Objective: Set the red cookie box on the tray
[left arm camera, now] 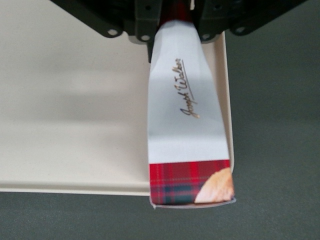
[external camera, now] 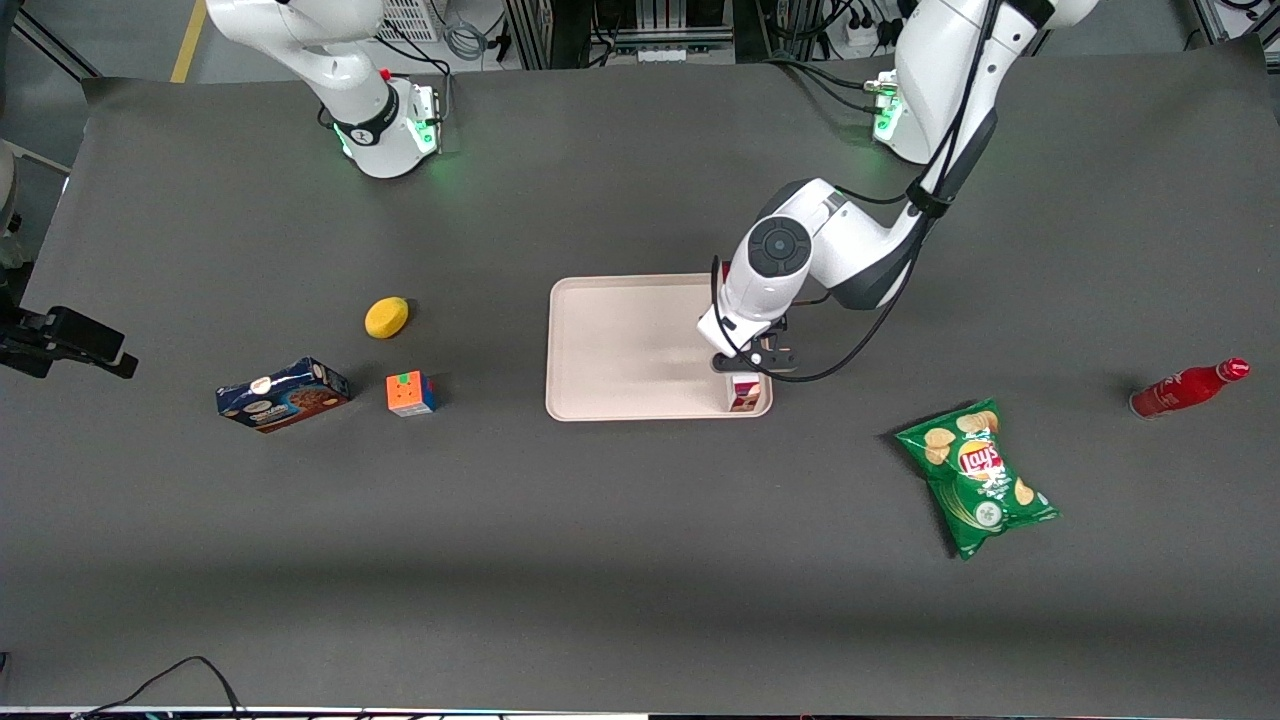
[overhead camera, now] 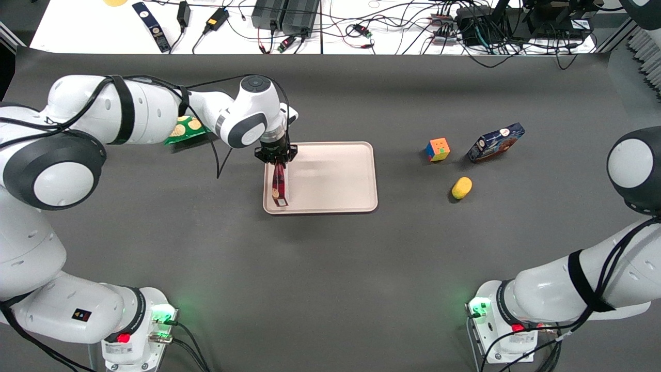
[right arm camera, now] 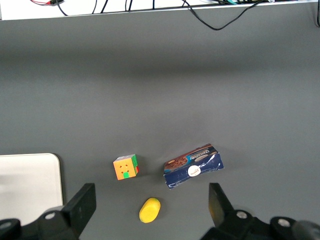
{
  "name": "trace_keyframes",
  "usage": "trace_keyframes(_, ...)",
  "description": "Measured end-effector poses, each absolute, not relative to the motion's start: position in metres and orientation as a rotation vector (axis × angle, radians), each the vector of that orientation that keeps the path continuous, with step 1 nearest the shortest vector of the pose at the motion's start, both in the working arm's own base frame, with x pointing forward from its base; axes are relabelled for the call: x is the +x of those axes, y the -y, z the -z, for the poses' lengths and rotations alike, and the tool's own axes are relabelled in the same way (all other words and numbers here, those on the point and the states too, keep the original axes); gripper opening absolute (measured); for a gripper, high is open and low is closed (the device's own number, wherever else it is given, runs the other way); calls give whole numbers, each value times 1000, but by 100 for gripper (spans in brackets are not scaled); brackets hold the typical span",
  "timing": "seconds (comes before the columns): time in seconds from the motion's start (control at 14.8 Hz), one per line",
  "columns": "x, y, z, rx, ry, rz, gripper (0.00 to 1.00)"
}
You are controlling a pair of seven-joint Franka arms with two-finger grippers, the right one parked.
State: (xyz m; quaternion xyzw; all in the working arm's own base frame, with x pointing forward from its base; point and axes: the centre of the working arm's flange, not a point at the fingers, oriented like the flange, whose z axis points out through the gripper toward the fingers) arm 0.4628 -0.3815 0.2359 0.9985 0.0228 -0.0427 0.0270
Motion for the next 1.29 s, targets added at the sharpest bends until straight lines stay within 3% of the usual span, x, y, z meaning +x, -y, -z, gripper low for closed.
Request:
trace_keyframes(0.34,467,386,-244,3073,-80,106,75)
trace_keyframes(0.54,498,382,-276,3036,-133,9,100)
trace_keyframes(0.75,544,348,-318,3043,-179,-82,100)
trace_keyframes(0.88,575,307,-349,3089,-114,-90,100)
trace_keyframes(1.08,608,231,-401,3101,-46,6,100)
trace_keyframes(1.29,619,148,-469,3128,63,66,100)
